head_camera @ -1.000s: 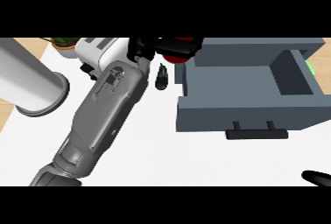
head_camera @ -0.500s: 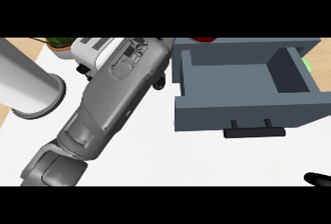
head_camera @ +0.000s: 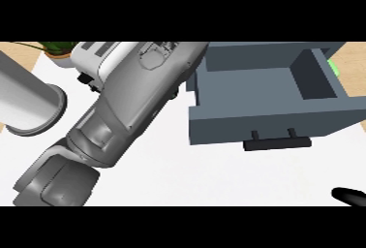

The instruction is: Pick up the can, place it into the drawer and close the drawer

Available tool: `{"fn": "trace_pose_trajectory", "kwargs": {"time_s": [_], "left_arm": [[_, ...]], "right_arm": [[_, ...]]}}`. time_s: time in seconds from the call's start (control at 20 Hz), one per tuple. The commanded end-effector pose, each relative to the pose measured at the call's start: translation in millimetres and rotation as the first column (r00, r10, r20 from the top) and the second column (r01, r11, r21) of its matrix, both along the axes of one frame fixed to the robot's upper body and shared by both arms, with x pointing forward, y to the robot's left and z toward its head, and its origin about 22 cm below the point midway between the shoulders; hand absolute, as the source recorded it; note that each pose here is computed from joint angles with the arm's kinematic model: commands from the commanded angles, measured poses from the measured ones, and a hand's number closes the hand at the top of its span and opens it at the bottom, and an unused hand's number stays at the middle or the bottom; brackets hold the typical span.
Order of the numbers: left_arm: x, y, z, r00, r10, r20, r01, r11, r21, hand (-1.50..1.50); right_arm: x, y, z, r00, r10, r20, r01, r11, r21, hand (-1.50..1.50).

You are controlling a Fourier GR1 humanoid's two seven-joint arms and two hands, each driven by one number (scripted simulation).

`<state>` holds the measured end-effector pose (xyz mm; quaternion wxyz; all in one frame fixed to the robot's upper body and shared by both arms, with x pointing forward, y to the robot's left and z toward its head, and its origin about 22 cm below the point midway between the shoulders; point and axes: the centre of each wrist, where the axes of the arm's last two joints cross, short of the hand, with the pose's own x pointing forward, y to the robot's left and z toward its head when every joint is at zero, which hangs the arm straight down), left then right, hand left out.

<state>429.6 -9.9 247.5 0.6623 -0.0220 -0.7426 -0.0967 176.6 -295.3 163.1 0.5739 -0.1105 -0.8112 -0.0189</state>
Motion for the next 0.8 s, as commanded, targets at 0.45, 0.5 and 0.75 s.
{"fn": "trace_pose_trajectory", "kwargs": {"time_s": [0.45,0.5,0.75], "left_arm": [[0.4,-16,13,0.985,0.169,0.026,-0.17,0.985,0.018,-1.5],[6.2,-6,-7,0.982,0.182,0.042,-0.184,0.982,0.039,-1.5],[7.5,-4,-13,0.981,0.189,0.053,-0.19,0.982,0.015,-1.5]], "right_arm": [[7,5,4,0.999,0.044,0.001,-0.044,0.999,-0.025,-1.5],[3,2,11,0.999,0.035,0.019,-0.034,0.999,-0.032,-1.5],[16,16,8,0.999,0.031,0.04,-0.026,0.993,-0.118,-1.5]]}}
